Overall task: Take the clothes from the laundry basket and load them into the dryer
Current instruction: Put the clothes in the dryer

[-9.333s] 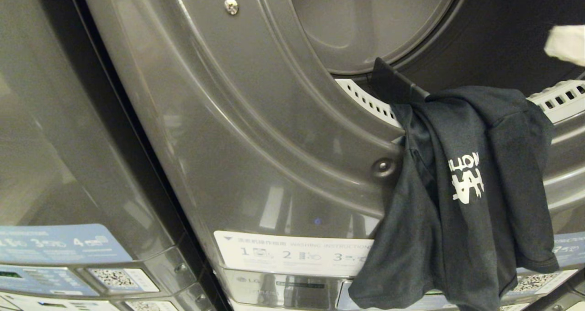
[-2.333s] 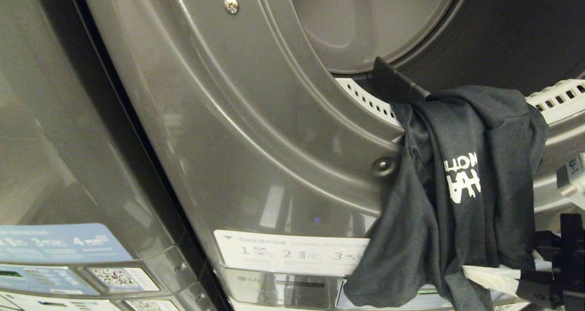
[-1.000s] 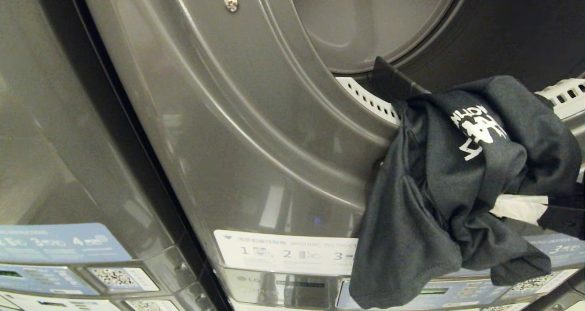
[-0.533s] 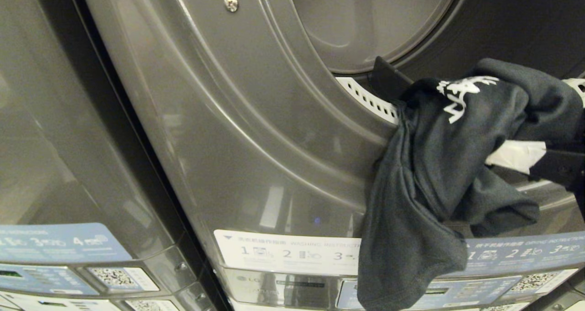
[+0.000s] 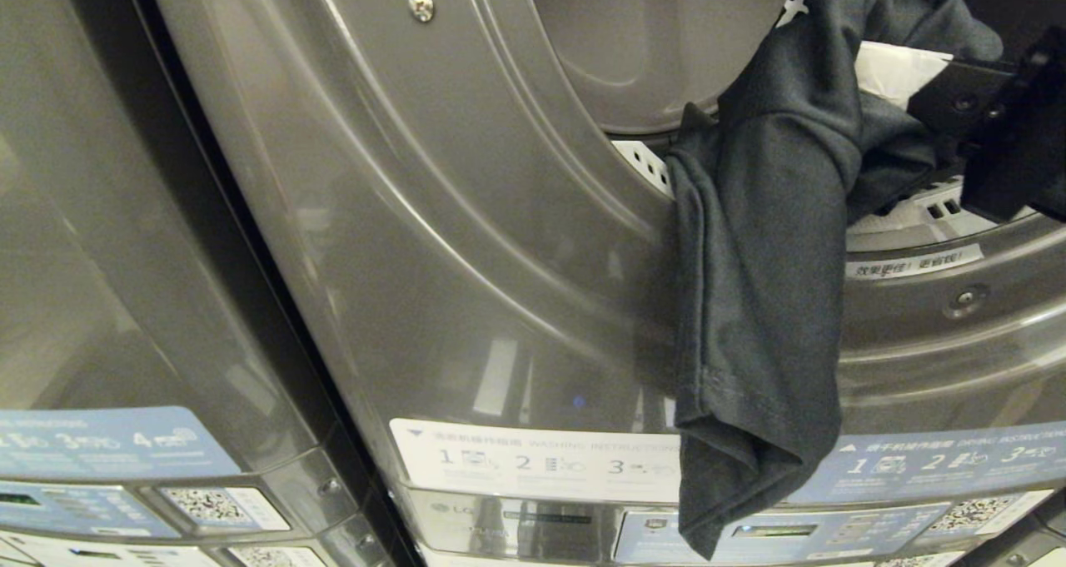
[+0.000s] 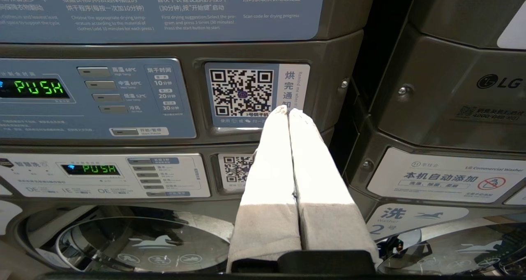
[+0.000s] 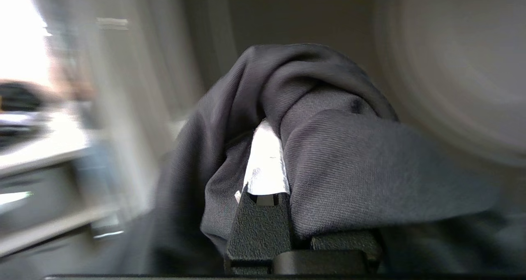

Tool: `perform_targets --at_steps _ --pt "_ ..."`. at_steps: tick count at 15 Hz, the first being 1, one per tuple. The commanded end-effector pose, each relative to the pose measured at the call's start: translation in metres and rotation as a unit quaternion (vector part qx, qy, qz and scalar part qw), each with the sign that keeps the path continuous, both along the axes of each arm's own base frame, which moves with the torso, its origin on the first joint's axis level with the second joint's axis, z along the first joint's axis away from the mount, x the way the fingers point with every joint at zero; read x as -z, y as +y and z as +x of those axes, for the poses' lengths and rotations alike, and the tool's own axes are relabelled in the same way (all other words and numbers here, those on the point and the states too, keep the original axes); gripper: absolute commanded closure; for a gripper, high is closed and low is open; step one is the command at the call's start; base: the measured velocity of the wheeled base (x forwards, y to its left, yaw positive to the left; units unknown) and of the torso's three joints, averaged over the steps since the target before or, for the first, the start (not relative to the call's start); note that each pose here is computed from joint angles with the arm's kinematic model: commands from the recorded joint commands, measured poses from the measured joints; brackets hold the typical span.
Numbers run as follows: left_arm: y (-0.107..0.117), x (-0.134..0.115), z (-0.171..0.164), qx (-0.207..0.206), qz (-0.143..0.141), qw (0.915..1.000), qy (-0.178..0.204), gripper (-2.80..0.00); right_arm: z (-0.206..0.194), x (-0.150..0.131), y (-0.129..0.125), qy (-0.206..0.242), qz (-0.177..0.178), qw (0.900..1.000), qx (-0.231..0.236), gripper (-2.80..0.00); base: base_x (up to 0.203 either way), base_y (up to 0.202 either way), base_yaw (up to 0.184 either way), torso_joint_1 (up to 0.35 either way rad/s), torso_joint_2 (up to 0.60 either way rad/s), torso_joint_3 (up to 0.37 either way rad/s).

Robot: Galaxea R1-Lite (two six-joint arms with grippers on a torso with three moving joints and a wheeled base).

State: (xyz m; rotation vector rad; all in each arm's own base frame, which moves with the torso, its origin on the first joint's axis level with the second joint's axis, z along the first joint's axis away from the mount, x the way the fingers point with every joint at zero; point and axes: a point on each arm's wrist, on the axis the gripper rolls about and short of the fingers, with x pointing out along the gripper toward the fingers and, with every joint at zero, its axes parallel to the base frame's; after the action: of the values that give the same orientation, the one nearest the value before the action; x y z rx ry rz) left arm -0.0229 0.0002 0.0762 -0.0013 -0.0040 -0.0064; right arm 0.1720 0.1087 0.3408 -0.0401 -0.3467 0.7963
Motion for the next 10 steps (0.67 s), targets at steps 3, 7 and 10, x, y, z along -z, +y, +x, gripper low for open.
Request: perform_targets --at_steps 3,7,10 --pt "0.0 0.0 0.0 0.0 0.0 1.0 -0.001 0.0 0.043 -0.015 0.02 -0.066 0.002 0.993 0.097 0.0 0.0 0.0 0.0 0.0 0.0 0.0" --pt "0.0 0.0 0.0 0.0 0.0 1.0 -0.001 0.0 0.093 -0.036 0.043 -0.12 0.011 0.965 0.235 0.0 0.0 0.0 0.0 0.0 0.0 0.0" --pt "0.0 0.0 0.0 0.0 0.0 1.0 -0.001 0.0 0.128 -0.049 0.049 -0.169 -0.025 0.92 0.354 0.0 0.0 0.0 0.0 0.0 0.0 0.0"
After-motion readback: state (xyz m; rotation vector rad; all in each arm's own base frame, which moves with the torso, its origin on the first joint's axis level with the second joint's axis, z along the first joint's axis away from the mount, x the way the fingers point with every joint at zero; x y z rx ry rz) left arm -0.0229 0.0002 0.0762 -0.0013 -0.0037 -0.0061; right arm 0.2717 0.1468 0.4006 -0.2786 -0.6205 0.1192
